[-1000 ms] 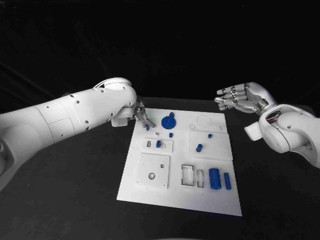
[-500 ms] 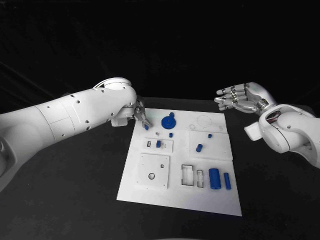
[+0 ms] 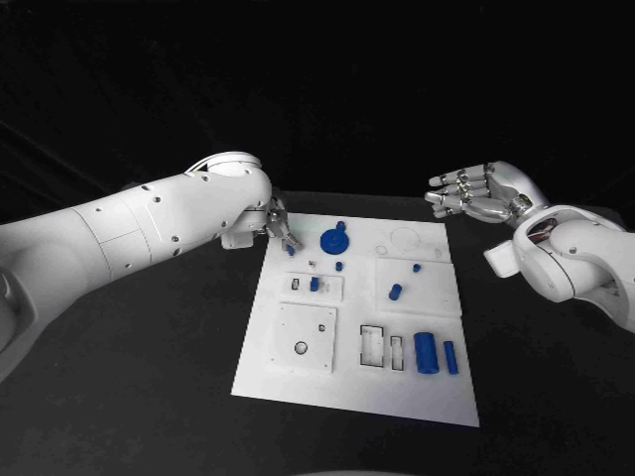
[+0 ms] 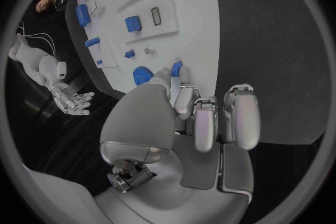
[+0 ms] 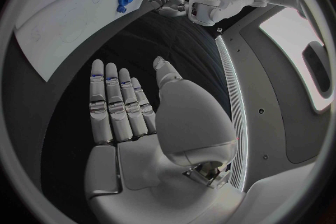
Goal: Assemble the parts on the task board
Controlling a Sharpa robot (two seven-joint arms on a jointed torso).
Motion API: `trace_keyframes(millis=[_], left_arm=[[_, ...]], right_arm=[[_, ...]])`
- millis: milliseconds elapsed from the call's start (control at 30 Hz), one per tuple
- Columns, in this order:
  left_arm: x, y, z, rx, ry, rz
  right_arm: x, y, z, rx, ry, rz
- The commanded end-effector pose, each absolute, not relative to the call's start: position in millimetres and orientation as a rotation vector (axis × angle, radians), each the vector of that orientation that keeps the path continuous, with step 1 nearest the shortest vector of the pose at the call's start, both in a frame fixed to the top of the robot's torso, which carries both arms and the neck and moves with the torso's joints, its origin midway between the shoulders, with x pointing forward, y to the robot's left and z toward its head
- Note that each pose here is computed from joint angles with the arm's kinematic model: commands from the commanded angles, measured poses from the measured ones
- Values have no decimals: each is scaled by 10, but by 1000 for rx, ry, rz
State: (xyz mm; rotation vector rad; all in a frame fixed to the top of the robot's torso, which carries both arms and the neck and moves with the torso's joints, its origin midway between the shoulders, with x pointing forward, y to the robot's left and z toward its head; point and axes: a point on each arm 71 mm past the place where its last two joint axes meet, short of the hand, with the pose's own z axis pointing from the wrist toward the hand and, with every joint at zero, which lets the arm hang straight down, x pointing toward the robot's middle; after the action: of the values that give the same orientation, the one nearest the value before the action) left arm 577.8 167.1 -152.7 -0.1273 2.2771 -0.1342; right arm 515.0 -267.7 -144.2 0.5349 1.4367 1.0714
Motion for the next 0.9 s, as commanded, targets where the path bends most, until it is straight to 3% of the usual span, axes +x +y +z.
trace_keyframes(millis=[33,400,900], left_arm=[[5773,1663,-1544,-119,2304,-136],[5787,1669,-1562,-160,2317,-181],[5728,1705,-1495,-270,2218,-318]], right_arm=[[5144,-2657,-1444,524,1444,1084],[5130,-2632,-1434,482,1445,1076],[5127,-2643,-1437,481,1447,1071]])
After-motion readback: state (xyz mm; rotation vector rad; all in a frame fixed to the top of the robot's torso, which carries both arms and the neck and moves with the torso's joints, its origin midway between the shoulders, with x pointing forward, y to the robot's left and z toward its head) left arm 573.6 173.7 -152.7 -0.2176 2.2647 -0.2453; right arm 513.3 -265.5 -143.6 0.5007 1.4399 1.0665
